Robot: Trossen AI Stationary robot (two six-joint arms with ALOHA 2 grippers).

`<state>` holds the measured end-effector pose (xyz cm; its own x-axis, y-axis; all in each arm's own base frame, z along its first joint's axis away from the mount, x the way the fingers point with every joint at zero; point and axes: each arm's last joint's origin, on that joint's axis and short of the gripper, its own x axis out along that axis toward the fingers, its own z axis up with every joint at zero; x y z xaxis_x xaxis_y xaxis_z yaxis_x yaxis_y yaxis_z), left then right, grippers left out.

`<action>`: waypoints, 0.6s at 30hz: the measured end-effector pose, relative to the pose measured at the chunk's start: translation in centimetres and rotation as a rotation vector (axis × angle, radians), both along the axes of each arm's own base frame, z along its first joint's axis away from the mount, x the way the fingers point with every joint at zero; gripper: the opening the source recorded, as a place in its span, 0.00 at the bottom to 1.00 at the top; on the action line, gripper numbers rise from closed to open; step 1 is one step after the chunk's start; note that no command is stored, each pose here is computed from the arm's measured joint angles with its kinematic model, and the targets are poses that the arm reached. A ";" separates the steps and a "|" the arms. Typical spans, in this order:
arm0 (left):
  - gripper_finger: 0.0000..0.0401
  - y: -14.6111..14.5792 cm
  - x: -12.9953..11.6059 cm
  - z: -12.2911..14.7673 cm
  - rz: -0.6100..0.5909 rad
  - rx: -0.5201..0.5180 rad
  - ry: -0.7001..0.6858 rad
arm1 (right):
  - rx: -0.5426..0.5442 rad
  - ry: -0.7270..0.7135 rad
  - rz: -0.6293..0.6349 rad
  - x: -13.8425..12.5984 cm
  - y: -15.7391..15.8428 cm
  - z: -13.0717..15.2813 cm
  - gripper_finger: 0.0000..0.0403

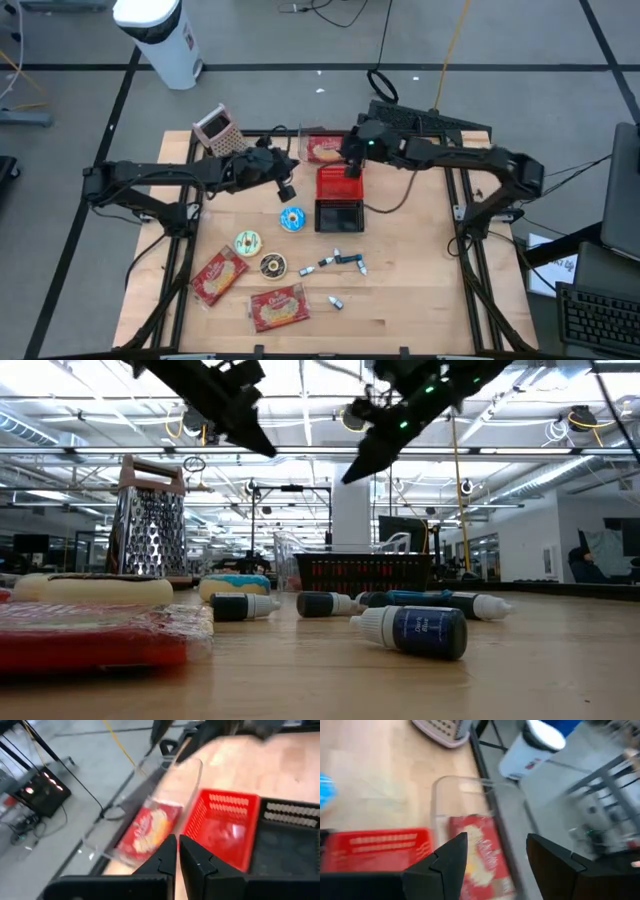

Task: Pick & Place Food Item
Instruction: Put the left popcorn pack into the transparent bin

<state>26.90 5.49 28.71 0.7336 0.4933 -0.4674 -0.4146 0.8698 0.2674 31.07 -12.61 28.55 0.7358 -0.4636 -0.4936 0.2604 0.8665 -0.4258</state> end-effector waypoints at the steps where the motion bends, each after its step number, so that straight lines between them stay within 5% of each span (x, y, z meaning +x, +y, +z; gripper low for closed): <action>1: 0.06 -0.4 -0.3 0.1 0.001 -0.018 0.010 | 0.023 -0.015 0.002 -0.8 0.4 0.3 0.47; 8: 0.12 -3.9 -3.4 0.3 -0.006 -0.247 0.081 | 0.086 -0.118 -0.002 -6.2 3.2 0.3 0.47; 18: 0.55 -11.4 -5.4 -1.9 -0.113 -0.940 0.375 | 0.086 -0.418 0.154 -11.0 8.5 -0.8 0.45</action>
